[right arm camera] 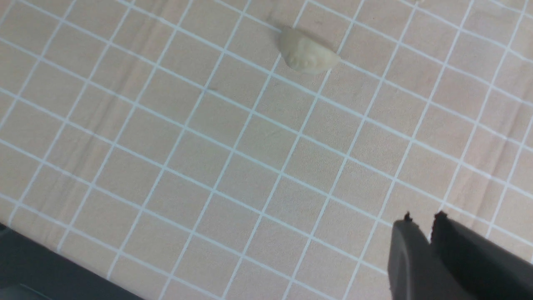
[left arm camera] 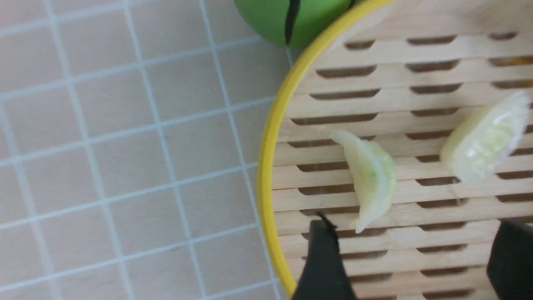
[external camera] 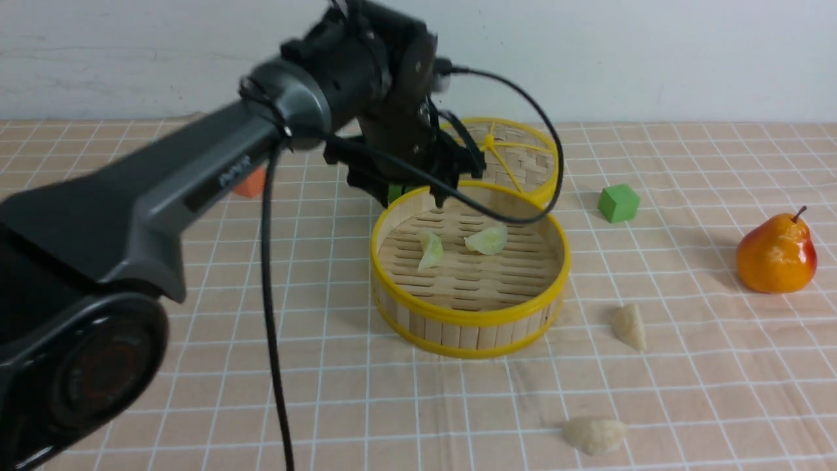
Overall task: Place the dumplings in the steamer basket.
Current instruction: Use the right arm to grab a dumpling
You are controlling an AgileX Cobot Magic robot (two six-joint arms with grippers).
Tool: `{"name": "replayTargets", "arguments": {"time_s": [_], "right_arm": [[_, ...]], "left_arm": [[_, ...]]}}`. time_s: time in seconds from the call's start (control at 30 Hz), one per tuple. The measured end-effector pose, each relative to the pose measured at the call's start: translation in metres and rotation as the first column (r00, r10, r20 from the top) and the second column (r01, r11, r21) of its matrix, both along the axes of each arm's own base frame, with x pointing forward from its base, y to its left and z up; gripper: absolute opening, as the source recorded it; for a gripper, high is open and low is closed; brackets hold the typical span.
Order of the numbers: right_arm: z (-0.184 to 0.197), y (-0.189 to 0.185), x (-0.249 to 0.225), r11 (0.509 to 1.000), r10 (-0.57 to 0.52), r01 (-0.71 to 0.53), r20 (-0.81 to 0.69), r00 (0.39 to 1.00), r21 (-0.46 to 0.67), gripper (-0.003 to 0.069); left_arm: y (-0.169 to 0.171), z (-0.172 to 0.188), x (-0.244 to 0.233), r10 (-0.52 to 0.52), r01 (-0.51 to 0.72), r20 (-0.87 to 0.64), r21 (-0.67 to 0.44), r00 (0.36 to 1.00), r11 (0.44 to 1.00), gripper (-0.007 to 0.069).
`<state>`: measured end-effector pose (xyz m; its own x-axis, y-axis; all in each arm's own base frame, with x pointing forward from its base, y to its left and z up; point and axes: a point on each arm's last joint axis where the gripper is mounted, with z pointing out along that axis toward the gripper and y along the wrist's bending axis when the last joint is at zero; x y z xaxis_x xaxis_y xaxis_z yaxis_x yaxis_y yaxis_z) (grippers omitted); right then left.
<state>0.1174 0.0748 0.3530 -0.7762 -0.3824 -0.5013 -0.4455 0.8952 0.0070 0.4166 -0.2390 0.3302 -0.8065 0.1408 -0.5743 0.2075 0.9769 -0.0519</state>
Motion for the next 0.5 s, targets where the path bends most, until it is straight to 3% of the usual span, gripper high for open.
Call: {"name": "replayTargets", "arguments": {"time_s": [0.07, 0.13, 0.33, 0.5], "right_arm": [[-0.004, 0.005, 0.007, 1.0, -0.009, 0.009, -0.011, 1.0, -0.006, 0.0086], [-0.014, 0.017, 0.028, 0.999, -0.03, 0.03, -0.029, 0.999, -0.016, 0.0086], [-0.043, 0.027, 0.07, 0.997, -0.073, 0.07, -0.11, 0.991, -0.028, 0.0086], [-0.067, 0.032, 0.094, 0.999, 0.016, -0.022, -0.215, 0.977, -0.024, 0.0086]], "left_arm": [[0.007, 0.022, -0.009, -0.009, 0.009, 0.031, 0.005, 0.999, 1.0, 0.0419], [0.025, 0.072, -0.036, -0.03, 0.029, 0.107, 0.013, 0.994, 0.999, 0.0298], [0.062, 0.146, -0.093, -0.049, 0.054, 0.255, -0.013, 0.966, 0.998, 0.0013], [0.088, 0.159, -0.136, -0.053, 0.059, 0.256, -0.017, 0.965, 0.998, -0.0014]]}}
